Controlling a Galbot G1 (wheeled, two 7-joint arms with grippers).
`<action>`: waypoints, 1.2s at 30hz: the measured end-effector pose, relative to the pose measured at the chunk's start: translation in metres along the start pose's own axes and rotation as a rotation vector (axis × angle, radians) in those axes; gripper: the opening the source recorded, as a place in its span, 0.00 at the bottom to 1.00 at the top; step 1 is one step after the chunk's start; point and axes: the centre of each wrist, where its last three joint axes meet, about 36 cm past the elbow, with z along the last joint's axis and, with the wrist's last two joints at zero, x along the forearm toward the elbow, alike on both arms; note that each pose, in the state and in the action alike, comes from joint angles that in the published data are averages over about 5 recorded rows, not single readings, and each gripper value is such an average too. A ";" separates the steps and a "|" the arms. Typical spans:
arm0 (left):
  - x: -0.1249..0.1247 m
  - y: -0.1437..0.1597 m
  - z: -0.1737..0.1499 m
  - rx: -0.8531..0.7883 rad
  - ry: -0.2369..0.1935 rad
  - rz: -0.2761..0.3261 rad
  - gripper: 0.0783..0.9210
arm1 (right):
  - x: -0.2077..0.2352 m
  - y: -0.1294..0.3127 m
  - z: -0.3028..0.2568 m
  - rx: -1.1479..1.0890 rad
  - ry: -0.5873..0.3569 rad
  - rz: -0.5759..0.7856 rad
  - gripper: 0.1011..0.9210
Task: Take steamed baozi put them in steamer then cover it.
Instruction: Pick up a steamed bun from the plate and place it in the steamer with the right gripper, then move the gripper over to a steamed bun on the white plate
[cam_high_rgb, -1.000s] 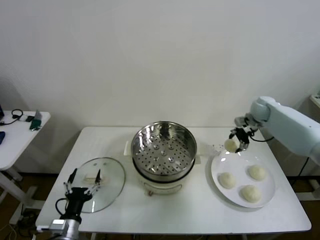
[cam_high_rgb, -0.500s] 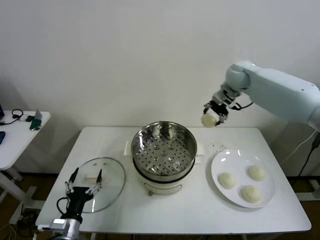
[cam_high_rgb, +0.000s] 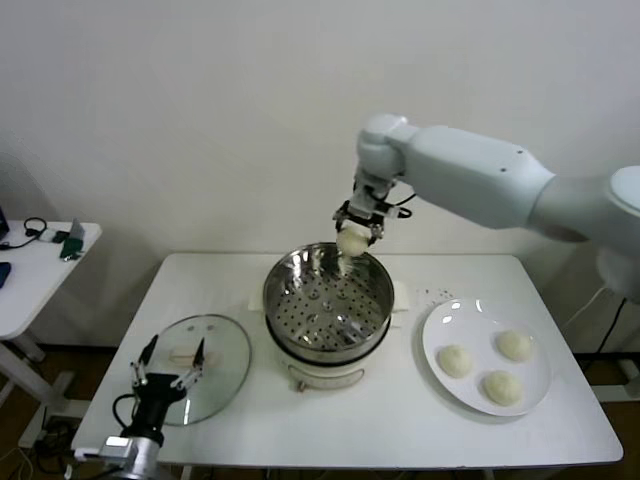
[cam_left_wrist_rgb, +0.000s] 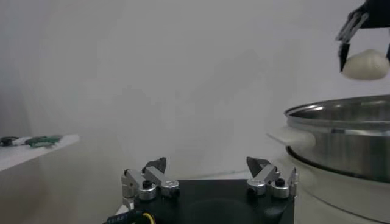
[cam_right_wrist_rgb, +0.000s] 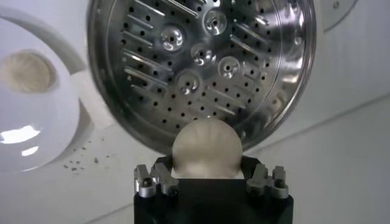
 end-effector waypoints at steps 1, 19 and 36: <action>-0.001 0.000 -0.001 0.000 -0.001 0.001 0.88 | -0.005 -0.004 -0.004 0.014 -0.003 -0.004 0.75; -0.001 -0.002 0.003 0.002 0.015 0.004 0.88 | -0.073 -0.030 -0.042 0.161 -0.019 -0.059 0.75; 0.003 -0.001 0.006 0.003 0.029 -0.005 0.88 | -0.066 -0.027 -0.040 0.167 0.002 -0.063 0.88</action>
